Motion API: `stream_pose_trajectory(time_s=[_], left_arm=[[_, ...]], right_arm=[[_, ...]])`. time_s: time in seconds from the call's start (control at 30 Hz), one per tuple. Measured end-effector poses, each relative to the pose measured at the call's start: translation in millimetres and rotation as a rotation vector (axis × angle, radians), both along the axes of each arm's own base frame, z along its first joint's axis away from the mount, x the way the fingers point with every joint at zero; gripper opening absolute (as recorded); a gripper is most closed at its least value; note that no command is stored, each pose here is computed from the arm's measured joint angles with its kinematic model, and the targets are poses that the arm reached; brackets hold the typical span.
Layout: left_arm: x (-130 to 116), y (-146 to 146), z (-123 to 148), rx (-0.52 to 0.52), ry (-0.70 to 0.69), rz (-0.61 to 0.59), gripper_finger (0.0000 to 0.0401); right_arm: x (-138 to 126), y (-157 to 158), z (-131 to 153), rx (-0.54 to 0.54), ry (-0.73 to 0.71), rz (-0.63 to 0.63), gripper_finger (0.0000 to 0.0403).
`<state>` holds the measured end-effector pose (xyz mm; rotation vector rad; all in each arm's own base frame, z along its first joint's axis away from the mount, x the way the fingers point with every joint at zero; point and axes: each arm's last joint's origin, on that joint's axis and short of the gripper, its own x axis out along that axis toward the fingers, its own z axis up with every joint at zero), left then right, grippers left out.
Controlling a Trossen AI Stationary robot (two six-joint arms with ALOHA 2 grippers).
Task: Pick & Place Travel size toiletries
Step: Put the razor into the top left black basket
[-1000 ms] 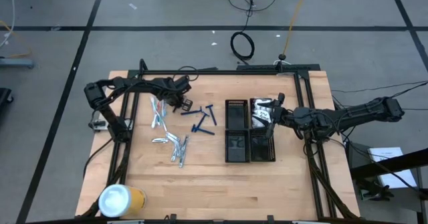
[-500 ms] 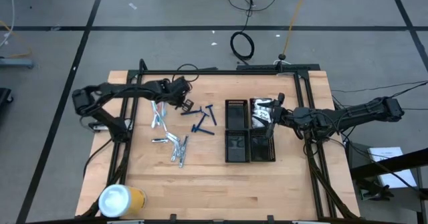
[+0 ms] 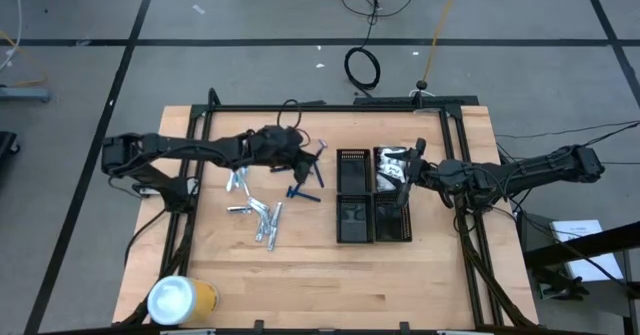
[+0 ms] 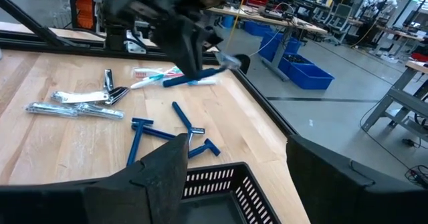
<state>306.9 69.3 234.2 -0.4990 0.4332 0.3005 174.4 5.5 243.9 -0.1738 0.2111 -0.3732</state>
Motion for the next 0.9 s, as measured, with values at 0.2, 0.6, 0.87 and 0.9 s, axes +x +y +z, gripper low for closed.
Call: stream_pose_trajectory(time_s=[0.2, 0.6, 0.87, 0.9], left_arm=[[21, -8, 6, -0.014, -0.033, -0.025, 0.0009], [96, 0, -19, -0.022, 0.040, -0.160, 0.0006], [115, 16, -55, -0.107, 0.141, -0.093, 0.0021], [116, 17, -57, -0.112, 0.136, -0.089, 0.0022]], right_arm=[[0, 0, 1, 0.002, -0.012, 0.000, 0.0238], [0, 0, 2, 0.007, -0.024, 0.000, 0.0238], [0, 1, 1, 0.012, -0.017, 0.002, 0.0238], [0, 1, 1, 0.012, -0.018, 0.002, 0.0238]])
